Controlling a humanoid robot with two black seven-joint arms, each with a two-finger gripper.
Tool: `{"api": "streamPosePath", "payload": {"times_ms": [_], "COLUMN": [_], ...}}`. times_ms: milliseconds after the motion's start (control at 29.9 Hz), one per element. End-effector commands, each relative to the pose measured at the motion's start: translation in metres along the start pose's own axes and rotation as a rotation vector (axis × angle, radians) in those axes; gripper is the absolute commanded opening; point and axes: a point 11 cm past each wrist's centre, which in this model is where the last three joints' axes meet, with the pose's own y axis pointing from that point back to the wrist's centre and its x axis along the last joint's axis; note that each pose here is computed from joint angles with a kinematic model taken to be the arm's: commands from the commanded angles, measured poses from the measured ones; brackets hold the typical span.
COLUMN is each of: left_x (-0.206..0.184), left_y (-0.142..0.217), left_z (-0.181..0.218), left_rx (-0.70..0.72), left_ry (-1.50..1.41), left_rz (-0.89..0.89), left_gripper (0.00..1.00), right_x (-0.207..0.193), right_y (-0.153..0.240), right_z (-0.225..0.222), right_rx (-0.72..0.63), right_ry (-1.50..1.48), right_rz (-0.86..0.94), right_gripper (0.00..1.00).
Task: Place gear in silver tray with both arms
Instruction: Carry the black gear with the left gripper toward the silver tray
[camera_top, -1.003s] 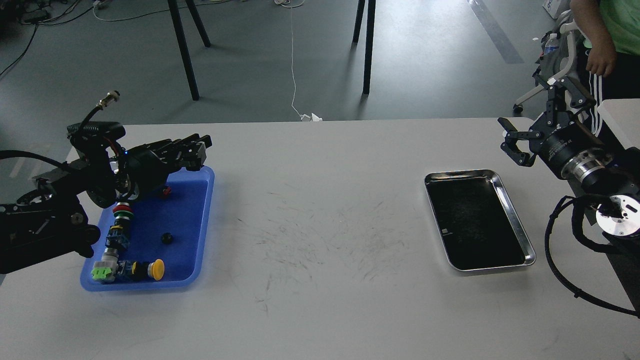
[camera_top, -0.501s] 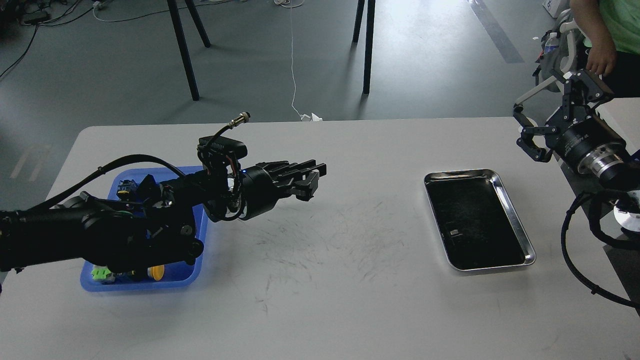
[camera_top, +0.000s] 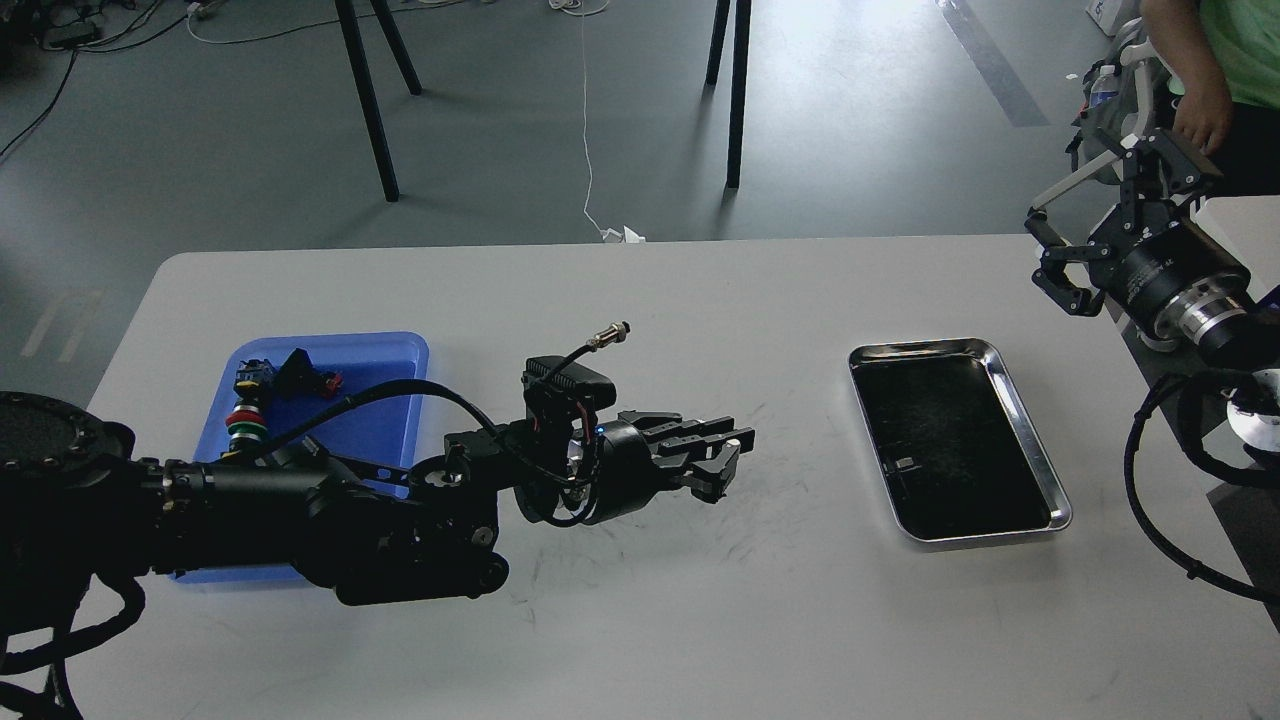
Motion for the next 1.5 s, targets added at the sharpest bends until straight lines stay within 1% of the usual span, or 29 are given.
{"api": "streamPosePath", "payload": {"times_ms": [0, 134, 301, 501, 769, 869, 936, 1036, 1303, 1471], "left_x": [-0.015, -0.018, -0.017, -0.024, -0.022, -0.021, -0.020, -0.020, -0.014, -0.012], "left_y": [-0.013, -0.027, -0.041, -0.040, -0.040, -0.037, -0.035, -0.033, -0.022, -0.019], "left_z": [0.014, 0.032, 0.030, 0.025, 0.023, 0.018, 0.014, 0.013, -0.006, -0.010], "left_rx": [-0.029, -0.063, -0.042, -0.026, -0.020, -0.010, -0.001, 0.000, 0.038, 0.040], "left_ry": [-0.012, -0.013, -0.027, -0.012, -0.011, -0.007, -0.006, -0.004, -0.010, -0.010], "left_rz": [-0.035, -0.037, -0.025, -0.030, -0.023, -0.021, -0.019, -0.011, 0.008, 0.014], "left_gripper": [0.10, 0.10, 0.11, 0.11, 0.13, 0.16, 0.20, 0.23, 0.26, 0.32], "right_x": [0.000, 0.000, 0.001, 0.002, 0.001, 0.001, 0.001, 0.002, 0.001, 0.002], "right_y": [0.000, 0.000, 0.001, 0.001, 0.001, 0.001, 0.001, 0.001, 0.001, 0.002], "right_z": [0.000, 0.000, 0.000, 0.000, 0.002, 0.001, 0.001, 0.001, 0.001, 0.001], "right_rx": [-0.002, -0.002, -0.004, -0.004, -0.009, -0.007, -0.006, -0.007, -0.007, -0.008], "right_ry": [0.003, 0.003, 0.004, 0.006, 0.006, 0.007, 0.006, 0.007, 0.008, 0.007], "right_rz": [0.000, 0.000, 0.000, 0.003, 0.001, 0.000, 0.000, 0.002, 0.000, 0.000], "right_gripper": [0.99, 0.99, 0.99, 0.99, 0.99, 0.99, 0.99, 0.99, 0.99, 0.99]}}
